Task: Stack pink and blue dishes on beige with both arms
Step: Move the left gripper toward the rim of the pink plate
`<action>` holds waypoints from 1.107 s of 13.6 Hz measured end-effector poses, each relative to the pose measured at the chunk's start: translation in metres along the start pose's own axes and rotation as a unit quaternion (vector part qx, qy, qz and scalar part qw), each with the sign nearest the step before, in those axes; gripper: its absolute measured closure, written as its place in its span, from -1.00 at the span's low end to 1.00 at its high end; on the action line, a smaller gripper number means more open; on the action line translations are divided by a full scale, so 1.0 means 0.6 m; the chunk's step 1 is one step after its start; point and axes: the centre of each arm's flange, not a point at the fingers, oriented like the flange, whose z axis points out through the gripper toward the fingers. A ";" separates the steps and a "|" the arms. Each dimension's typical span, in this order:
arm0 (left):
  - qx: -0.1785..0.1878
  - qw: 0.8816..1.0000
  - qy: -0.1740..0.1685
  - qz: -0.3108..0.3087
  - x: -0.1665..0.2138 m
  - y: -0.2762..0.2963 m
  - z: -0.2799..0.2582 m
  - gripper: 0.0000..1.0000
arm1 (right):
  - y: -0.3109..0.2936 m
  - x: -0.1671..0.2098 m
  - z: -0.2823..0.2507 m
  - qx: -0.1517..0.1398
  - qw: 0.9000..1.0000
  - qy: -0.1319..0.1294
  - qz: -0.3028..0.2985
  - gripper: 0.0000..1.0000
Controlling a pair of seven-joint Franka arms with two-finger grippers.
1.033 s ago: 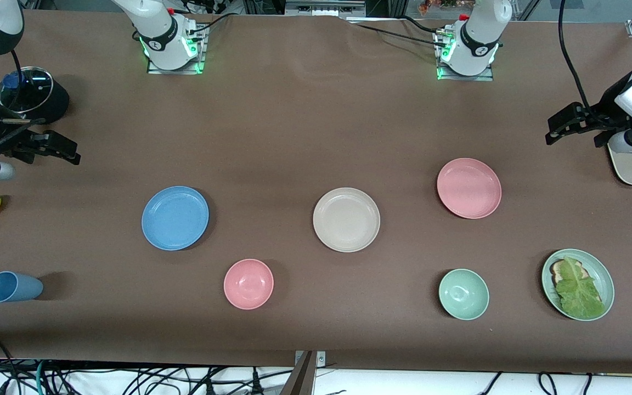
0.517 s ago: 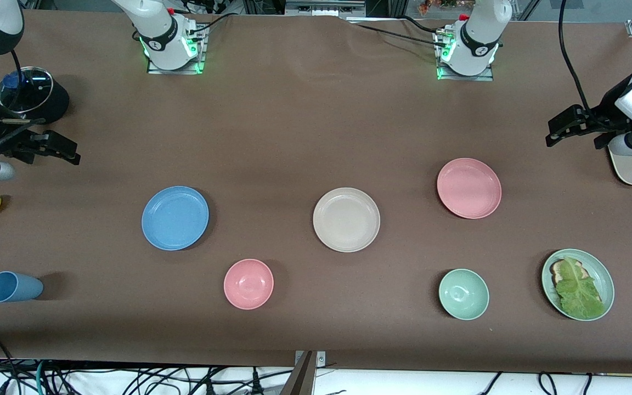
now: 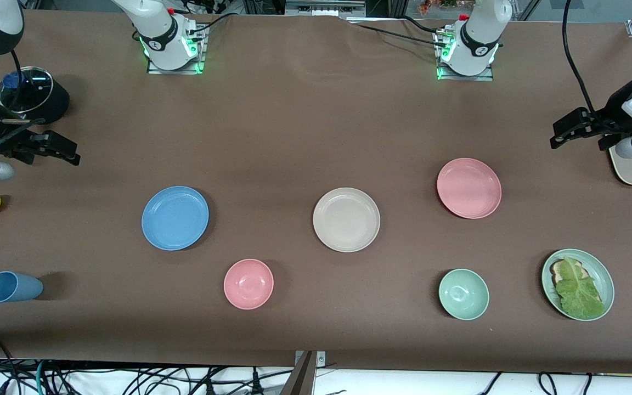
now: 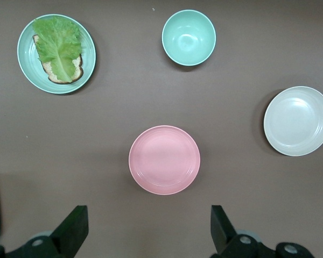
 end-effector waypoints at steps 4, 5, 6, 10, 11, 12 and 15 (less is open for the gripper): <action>0.000 1.000 0.000 0.000 0.000 0.000 0.000 -1.00 | 0.000 0.000 0.000 0.000 1.000 0.000 0.000 -1.00; 0.000 1.000 0.000 0.000 0.000 0.000 0.000 -1.00 | 0.000 0.000 0.000 0.000 1.000 0.000 0.000 -1.00; 0.000 1.000 0.000 0.000 0.000 0.000 0.000 -1.00 | 0.000 0.000 0.000 0.000 1.000 0.000 0.000 -1.00; 0.000 1.000 -0.005 0.000 0.005 -0.001 0.009 -1.00 | 0.000 0.000 0.000 0.000 1.000 0.000 0.000 -1.00; -0.001 1.000 -0.008 0.000 0.009 -0.001 0.017 -1.00 | 0.000 0.000 0.000 0.000 1.000 0.000 0.000 -1.00; -0.001 1.000 -0.007 0.000 0.014 -0.002 0.023 -1.00 | 0.000 0.000 0.000 0.000 1.000 0.000 0.000 -1.00; -0.004 1.000 -0.017 0.004 0.042 0.005 0.068 -1.00 | 0.000 0.000 0.000 0.000 1.000 0.000 0.000 -1.00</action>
